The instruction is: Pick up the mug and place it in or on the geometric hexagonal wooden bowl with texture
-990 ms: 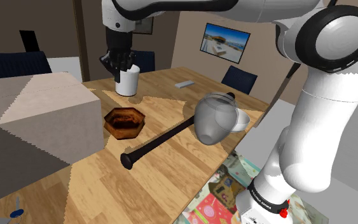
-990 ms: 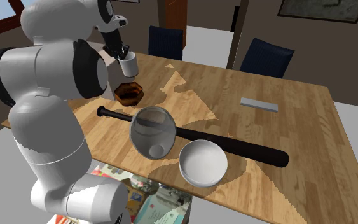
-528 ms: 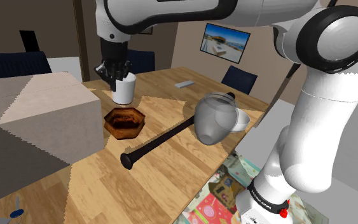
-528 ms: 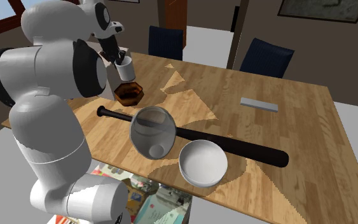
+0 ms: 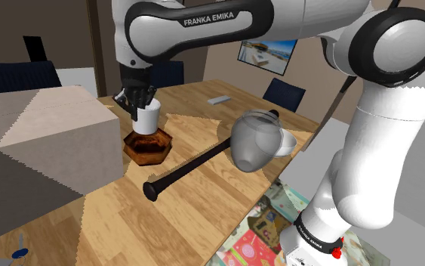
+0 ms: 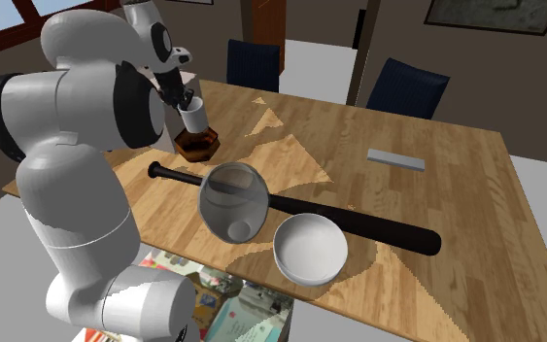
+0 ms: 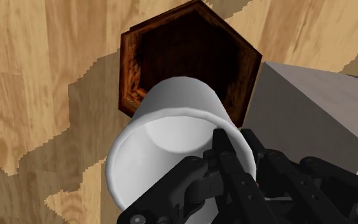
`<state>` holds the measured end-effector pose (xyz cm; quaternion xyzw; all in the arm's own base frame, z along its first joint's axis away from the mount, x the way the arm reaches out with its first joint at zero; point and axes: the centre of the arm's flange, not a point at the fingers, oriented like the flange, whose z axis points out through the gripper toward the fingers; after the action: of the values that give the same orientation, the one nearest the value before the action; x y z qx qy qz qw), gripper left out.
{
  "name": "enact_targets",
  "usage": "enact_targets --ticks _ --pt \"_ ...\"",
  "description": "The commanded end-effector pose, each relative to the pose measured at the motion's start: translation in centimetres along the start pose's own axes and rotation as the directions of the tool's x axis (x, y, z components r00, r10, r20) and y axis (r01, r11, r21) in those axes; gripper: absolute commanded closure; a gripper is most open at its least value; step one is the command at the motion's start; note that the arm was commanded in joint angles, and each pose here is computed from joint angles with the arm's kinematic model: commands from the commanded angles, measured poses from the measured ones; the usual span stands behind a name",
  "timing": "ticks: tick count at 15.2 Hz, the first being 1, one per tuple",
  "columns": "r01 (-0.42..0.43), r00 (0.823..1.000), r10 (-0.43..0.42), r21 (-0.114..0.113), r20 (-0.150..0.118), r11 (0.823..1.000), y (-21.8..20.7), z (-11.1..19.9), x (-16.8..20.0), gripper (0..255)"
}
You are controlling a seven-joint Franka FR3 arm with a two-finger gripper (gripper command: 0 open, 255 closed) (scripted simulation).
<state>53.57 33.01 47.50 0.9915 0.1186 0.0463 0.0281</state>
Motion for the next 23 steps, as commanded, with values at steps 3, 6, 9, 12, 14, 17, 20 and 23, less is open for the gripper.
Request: enact_targets --ticks 3,6,9,12,14,17,20,23 --pt "0.000 1.000 0.000 0.000 -0.001 1.000 -0.1 2.6 -0.2 255" --pt "0.000 1.000 0.000 0.000 -0.001 1.000 -0.1 2.6 -0.2 255" --pt "0.000 1.000 0.000 0.000 -0.001 1.000 -0.1 2.6 -0.2 255" --pt "0.000 1.000 0.000 0.000 -0.001 1.000 -0.1 2.6 -0.2 0" --pt "0.000 1.000 0.000 0.000 -0.001 1.000 -0.1 2.6 -0.2 0" --pt "0.000 1.000 0.000 0.000 -0.001 1.000 -0.1 2.6 -0.2 0" --pt "0.000 1.000 0.000 0.000 -0.001 1.000 -0.1 -1.4 -0.2 0" --pt "0.000 1.000 0.000 0.000 -0.001 1.000 -0.1 -2.4 -0.2 0"
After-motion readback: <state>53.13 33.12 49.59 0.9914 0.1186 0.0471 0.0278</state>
